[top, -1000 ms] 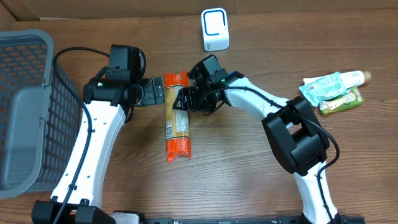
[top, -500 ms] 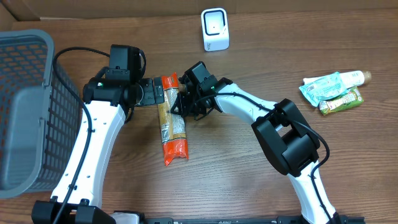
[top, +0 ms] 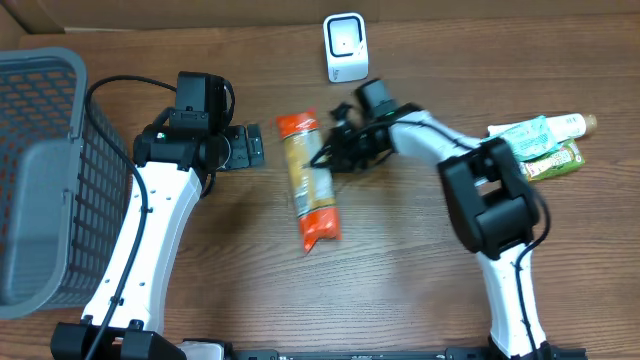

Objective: Scan the item barcode
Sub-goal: 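Lift the spaghetti package and raise it toward the scanner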

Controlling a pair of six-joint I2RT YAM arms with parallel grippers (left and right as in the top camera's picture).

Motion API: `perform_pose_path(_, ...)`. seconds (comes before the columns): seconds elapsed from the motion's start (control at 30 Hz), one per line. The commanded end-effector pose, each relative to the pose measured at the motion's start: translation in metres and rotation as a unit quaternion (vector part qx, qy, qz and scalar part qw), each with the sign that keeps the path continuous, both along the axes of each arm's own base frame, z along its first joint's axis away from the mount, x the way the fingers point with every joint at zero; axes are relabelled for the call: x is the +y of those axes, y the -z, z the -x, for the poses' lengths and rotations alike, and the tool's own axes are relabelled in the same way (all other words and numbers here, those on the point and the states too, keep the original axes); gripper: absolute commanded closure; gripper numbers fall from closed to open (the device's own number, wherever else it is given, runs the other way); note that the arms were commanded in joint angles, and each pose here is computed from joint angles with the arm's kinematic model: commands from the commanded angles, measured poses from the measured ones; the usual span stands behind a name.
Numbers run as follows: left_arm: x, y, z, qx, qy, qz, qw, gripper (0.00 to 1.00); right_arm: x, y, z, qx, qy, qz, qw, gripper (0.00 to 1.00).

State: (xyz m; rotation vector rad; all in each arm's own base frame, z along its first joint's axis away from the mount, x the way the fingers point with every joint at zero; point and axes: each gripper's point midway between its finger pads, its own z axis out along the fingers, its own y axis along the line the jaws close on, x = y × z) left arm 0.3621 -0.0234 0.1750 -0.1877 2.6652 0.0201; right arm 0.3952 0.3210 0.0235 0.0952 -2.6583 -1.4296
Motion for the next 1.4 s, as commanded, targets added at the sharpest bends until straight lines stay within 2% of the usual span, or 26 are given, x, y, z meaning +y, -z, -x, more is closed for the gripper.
perform_pose_path(0.0, 0.001, -0.002, -0.002, -0.003, 0.009, -0.009, 1.0, 0.0, -0.03, -0.002, -0.008, 0.025, 0.018, -0.006, 1.0, 0.96)
perform_pose_path(0.1, 0.001, -0.002, -0.002, -0.003, 0.009, -0.009, 1.0, 0.0, -0.035, 0.003, -0.007, 0.024, 0.02, 0.008, 0.999, 0.96)
perform_pose_path(0.17, 0.001, -0.002, -0.002, -0.003, 0.009, -0.009, 1.0, 0.0, -0.029, 0.004, -0.003, 0.023, 0.013, 0.011, 1.0, 0.89)
perform_pose_path(0.27, 0.001, -0.002, -0.002, -0.003, 0.009, -0.009, 1.0, 0.0, -0.017, 0.006, 0.004, 0.017, -0.001, 0.02, 1.0, 0.72)
perform_pose_path(0.4, 0.001, -0.002, -0.002, -0.003, 0.009, -0.009, 1.0, 0.01, 0.0, 0.008, 0.013, 0.0, -0.02, 0.026, 0.999, 0.43)
perform_pose_path(0.43, 0.001, -0.002, -0.002, -0.003, 0.009, -0.009, 1.0, 0.0, 0.004, 0.011, 0.015, -0.002, -0.021, 0.035, 0.999, 0.39)
perform_pose_path(0.57, 0.001, -0.002, -0.002, -0.003, 0.009, -0.009, 1.0, 0.01, 0.012, 0.018, 0.015, -0.007, -0.01, 0.065, 0.998, 0.32)
perform_pose_path(0.67, 0.001, -0.002, -0.002, -0.003, 0.009, -0.009, 1.0, 0.0, 0.009, 0.027, 0.009, -0.001, 0.023, 0.103, 0.994, 0.3)
perform_pose_path(0.77, 0.001, -0.002, -0.002, -0.003, 0.009, -0.009, 1.0, 0.0, 0.001, 0.04, 0.0, 0.013, 0.081, 0.159, 0.984, 0.31)
perform_pose_path(0.83, 0.001, -0.002, -0.002, -0.003, 0.009, -0.009, 1.0, 0.0, -0.001, 0.045, -0.003, 0.022, 0.112, 0.183, 0.977, 0.41)
perform_pose_path(0.9, 0.001, -0.002, -0.002, -0.003, 0.009, -0.009, 1.0, 0.01, 0.002, 0.046, -0.003, 0.019, 0.117, 0.188, 0.975, 0.57)
perform_pose_path(0.93, 0.001, -0.002, -0.002, -0.003, 0.009, -0.009, 1.0, 0.0, 0.005, 0.046, -0.002, 0.017, 0.114, 0.188, 0.975, 0.71)
perform_pose_path(1.03, 0.001, -0.002, -0.002, -0.003, 0.009, -0.009, 1.0, 0.0, 0.008, 0.045, 0.001, 0.017, 0.11, 0.185, 0.976, 0.96)
perform_pose_path(1.27, 0.001, -0.002, -0.002, -0.003, 0.009, -0.009, 1.0, 0.01, 0.017, 0.02, 0.005, -0.004, 0.036, 0.099, 0.994, 0.96)
perform_pose_path(1.37, 0.001, -0.002, -0.002, -0.003, 0.009, -0.009, 1.0, 0.0, 0.012, -0.022, 0.0, -0.036, 0.01, 0.041, 0.998, 0.96)
